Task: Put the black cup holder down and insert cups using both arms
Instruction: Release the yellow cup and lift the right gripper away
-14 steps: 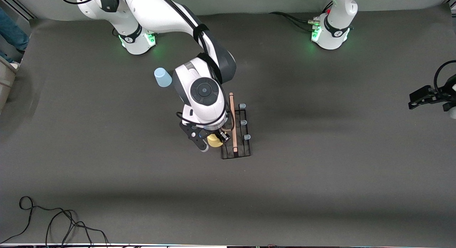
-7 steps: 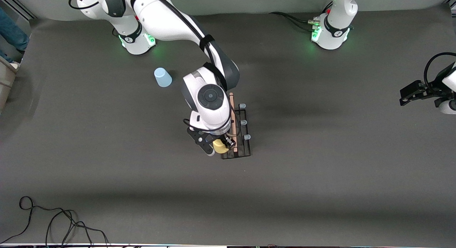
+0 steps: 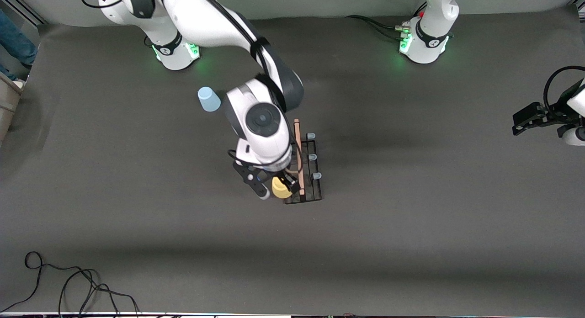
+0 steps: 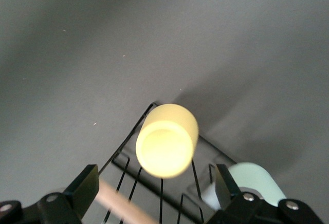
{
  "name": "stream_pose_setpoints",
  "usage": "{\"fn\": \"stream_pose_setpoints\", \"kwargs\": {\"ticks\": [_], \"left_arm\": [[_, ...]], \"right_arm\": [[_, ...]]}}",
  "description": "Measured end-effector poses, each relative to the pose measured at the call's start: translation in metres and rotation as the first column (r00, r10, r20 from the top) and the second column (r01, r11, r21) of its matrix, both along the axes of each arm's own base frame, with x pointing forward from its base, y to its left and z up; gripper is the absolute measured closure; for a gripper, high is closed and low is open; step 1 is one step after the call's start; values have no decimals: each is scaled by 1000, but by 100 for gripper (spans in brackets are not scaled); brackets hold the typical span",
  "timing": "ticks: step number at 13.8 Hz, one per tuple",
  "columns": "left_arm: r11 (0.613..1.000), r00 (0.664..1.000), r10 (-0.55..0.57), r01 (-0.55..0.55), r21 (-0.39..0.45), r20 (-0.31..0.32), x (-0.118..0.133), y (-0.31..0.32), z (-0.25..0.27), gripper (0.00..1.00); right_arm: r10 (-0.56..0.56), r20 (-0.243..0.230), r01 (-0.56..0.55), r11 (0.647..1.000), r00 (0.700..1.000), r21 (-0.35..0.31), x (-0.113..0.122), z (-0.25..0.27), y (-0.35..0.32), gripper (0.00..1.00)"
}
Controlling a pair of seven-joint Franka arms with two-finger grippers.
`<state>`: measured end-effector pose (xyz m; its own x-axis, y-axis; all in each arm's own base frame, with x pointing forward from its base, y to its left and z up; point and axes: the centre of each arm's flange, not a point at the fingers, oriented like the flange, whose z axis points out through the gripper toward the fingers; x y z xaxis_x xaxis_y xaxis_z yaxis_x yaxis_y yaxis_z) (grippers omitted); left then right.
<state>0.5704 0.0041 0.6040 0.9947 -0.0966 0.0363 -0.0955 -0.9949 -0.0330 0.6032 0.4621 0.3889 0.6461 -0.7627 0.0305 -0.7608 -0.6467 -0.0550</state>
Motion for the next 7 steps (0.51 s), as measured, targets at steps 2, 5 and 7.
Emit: {"fn": "stream_pose_setpoints", "kwargs": {"ticks": [2,5,7], "left_arm": [[1000,1000,16,-16,-1,9,1,-4,5,0],[998,997,57,-57,0,-44,-5,-5,3,0],[998,993,67,-67,4,-101,-12,-5,0,0]], "right_arm": [[24,-21,-23,999,999,28,-7,64,-21,0],[143,-69,-143,990,987,9,-22,145,-73,0],[248,-80,-250,968,966,-19,-28,175,-110,0]]}}
